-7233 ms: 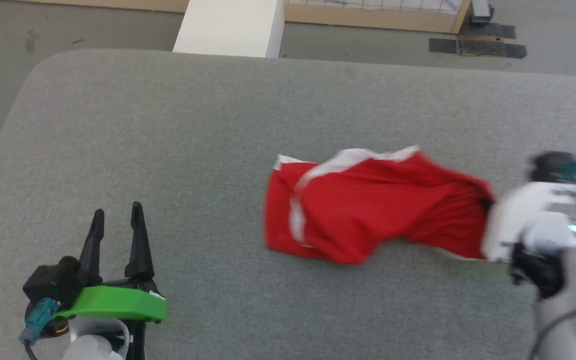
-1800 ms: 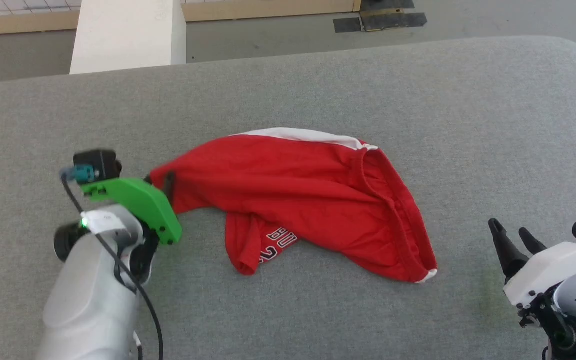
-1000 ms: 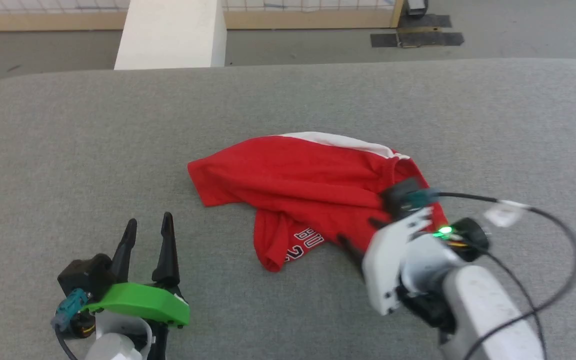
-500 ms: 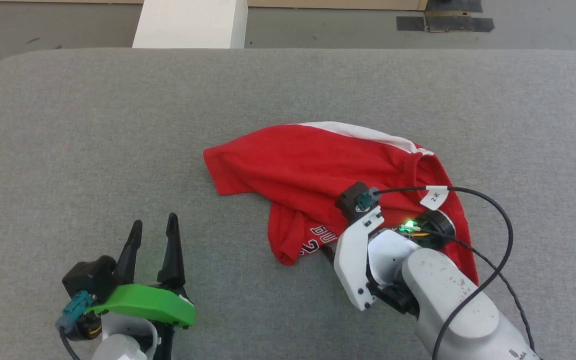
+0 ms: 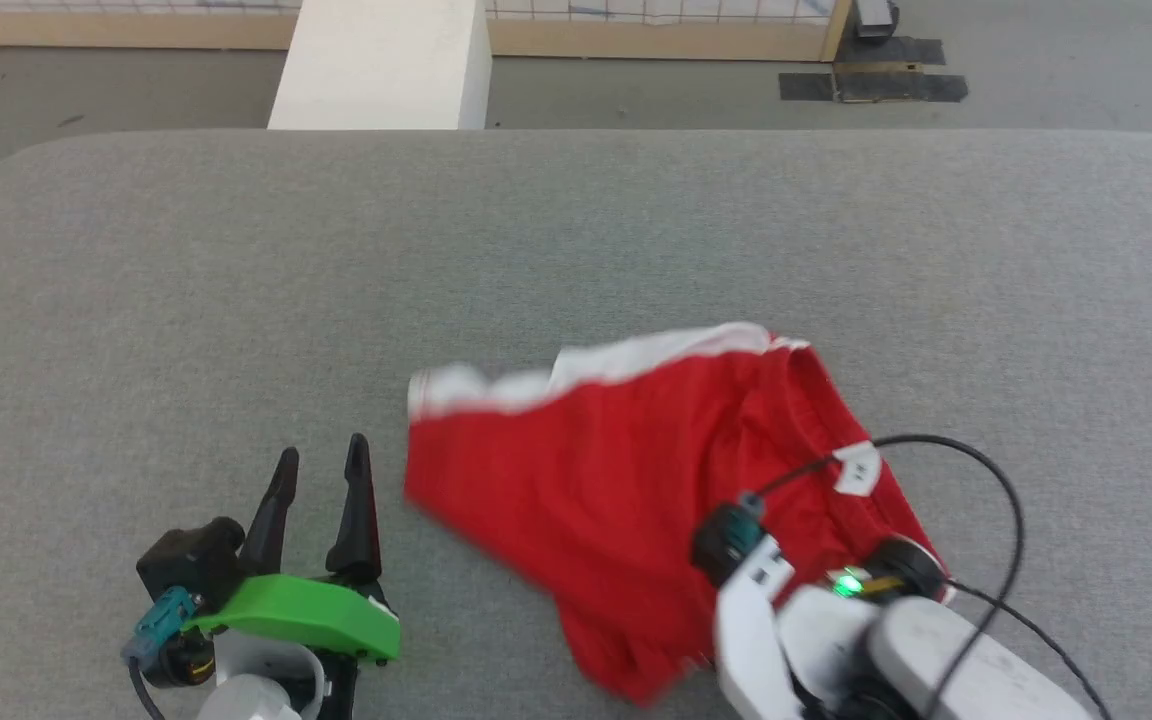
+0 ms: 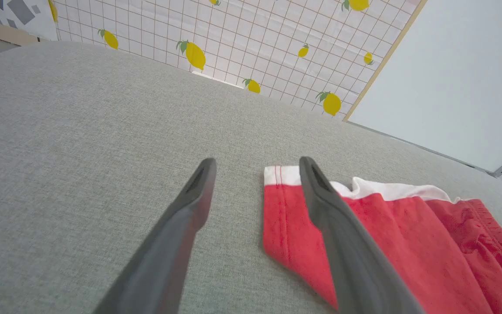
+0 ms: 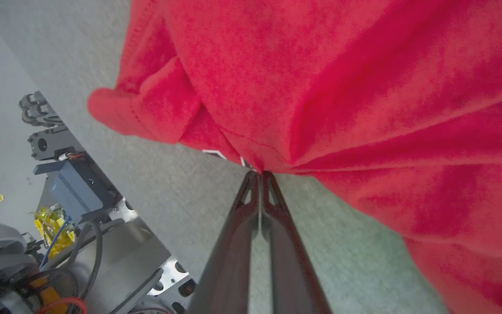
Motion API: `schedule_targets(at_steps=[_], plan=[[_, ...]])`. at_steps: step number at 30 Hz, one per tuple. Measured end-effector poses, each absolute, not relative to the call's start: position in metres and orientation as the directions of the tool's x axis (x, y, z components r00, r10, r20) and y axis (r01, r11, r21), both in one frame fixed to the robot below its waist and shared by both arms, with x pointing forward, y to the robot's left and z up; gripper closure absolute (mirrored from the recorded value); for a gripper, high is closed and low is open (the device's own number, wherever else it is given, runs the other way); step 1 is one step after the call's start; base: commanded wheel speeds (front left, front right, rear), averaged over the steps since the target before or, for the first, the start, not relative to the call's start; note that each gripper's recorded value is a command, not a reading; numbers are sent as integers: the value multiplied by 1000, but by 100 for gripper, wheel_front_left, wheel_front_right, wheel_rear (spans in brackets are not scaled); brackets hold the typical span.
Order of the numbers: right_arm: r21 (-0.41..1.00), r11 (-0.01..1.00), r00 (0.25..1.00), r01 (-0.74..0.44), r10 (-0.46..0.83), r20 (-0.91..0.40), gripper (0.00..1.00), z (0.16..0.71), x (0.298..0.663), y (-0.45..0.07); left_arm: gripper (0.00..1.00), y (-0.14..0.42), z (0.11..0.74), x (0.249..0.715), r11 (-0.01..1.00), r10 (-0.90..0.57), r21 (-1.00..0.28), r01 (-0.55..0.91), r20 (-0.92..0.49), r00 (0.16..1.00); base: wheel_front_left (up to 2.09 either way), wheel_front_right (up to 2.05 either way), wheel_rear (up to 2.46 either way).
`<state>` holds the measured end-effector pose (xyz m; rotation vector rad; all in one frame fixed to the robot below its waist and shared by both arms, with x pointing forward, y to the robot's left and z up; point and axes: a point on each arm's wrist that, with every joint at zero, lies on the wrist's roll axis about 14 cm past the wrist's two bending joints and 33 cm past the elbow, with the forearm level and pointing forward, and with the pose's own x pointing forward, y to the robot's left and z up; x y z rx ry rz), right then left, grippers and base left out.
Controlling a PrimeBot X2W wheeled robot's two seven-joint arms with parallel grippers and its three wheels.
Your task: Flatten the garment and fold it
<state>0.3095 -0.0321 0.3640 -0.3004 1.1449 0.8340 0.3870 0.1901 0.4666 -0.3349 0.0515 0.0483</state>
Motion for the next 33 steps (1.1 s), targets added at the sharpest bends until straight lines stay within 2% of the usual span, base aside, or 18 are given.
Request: schedule_targets(at_steps=[2,4,5,8,11,13,17,20,24,27,33], plan=[[216,686,100,-694,389,-916,100,362,295,-50,0,187,466,387,943,31,-330,-49,-60,998,0,0,0],[236,711,102,-662,398,-912,96,366,290,-58,0,186,466,388,940,28,-337,-47,-61,998,0,0,0],[246,721,119,-648,414,-902,0,368,291,-58,0,185,466,389,940,26,-339,-45,-62,998,0,0,0],[305,759,203,-575,494,-845,0,380,300,-51,0,183,465,389,938,19,-344,-42,-68,997,0,0,0],[394,785,391,-478,592,-705,0,414,330,-39,0,183,466,389,939,18,-341,-41,-71,997,0,0,0],[436,798,516,-417,602,-609,0,437,349,-43,0,185,468,388,941,22,-336,-44,-69,997,0,0,0],[442,854,741,-275,481,-469,0,469,379,-87,0,189,470,387,945,31,-323,-53,-73,997,0,0,0],[421,892,833,-164,354,-426,0,476,386,-128,0,188,463,385,948,20,-313,-59,-125,992,0,0,0],[399,914,883,-71,244,-402,0,477,390,-163,0,178,438,384,954,-57,-298,-37,-301,952,0,0,0],[398,915,885,-60,234,-403,0,474,391,-165,0,173,422,390,966,-107,-258,-16,-456,883,0,0,0],[401,914,873,-55,239,-424,0,464,391,-163,0,160,407,405,971,-171,-238,27,-611,773,0,0,0]])
